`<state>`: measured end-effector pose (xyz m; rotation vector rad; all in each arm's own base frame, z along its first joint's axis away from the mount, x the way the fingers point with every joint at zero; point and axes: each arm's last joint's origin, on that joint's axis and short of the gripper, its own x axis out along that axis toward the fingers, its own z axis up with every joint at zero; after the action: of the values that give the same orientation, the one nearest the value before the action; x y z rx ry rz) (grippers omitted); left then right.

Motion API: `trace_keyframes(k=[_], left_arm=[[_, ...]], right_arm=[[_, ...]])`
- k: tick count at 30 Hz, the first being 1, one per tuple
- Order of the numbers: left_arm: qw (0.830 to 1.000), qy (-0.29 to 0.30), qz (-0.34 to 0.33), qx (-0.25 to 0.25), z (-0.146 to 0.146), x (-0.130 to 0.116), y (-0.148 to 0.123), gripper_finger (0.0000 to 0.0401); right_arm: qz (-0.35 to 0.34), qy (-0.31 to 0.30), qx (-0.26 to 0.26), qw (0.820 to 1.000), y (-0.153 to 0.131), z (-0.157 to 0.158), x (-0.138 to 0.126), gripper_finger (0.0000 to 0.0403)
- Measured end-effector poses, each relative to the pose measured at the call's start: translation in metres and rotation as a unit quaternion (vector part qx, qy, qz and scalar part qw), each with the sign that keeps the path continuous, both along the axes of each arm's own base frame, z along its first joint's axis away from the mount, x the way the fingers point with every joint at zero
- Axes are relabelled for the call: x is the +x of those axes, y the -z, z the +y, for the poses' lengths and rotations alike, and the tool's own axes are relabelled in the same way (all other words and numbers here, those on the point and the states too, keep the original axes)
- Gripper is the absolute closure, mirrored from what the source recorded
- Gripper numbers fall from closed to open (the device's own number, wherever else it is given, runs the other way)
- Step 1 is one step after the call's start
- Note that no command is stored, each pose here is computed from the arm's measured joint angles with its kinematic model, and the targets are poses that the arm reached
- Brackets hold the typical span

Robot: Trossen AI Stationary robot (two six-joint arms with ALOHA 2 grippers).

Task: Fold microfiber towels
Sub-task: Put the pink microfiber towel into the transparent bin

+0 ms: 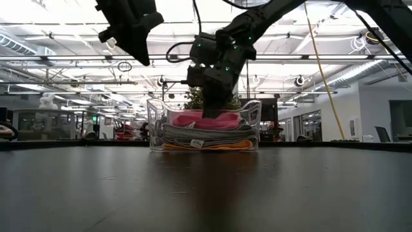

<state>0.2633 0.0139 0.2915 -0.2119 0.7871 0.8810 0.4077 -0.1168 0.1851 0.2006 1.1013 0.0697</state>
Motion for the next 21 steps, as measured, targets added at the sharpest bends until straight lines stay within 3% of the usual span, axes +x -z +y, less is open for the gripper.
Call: trace_keyframes(k=[5, 13, 21], left_arm=[[1.000, -0.001, -0.002, 0.000, 0.000, 0.000, 0.000, 0.0395], [1.000, -0.001, -0.002, 0.000, 0.000, 0.000, 0.000, 0.0395], [1.000, -0.002, -0.005, -0.004, 0.000, 0.001, 0.000, 0.0384]], right_arm=[[0.004, 0.012, -0.024, 1.000, -0.008, -0.001, -0.003, 0.0403], [-0.044, 0.012, -0.039, 0.998, -0.062, 0.007, -0.022, 0.0403], [-0.001, 0.016, -0.037, 0.999, -0.043, 0.008, -0.028, 0.0403]])
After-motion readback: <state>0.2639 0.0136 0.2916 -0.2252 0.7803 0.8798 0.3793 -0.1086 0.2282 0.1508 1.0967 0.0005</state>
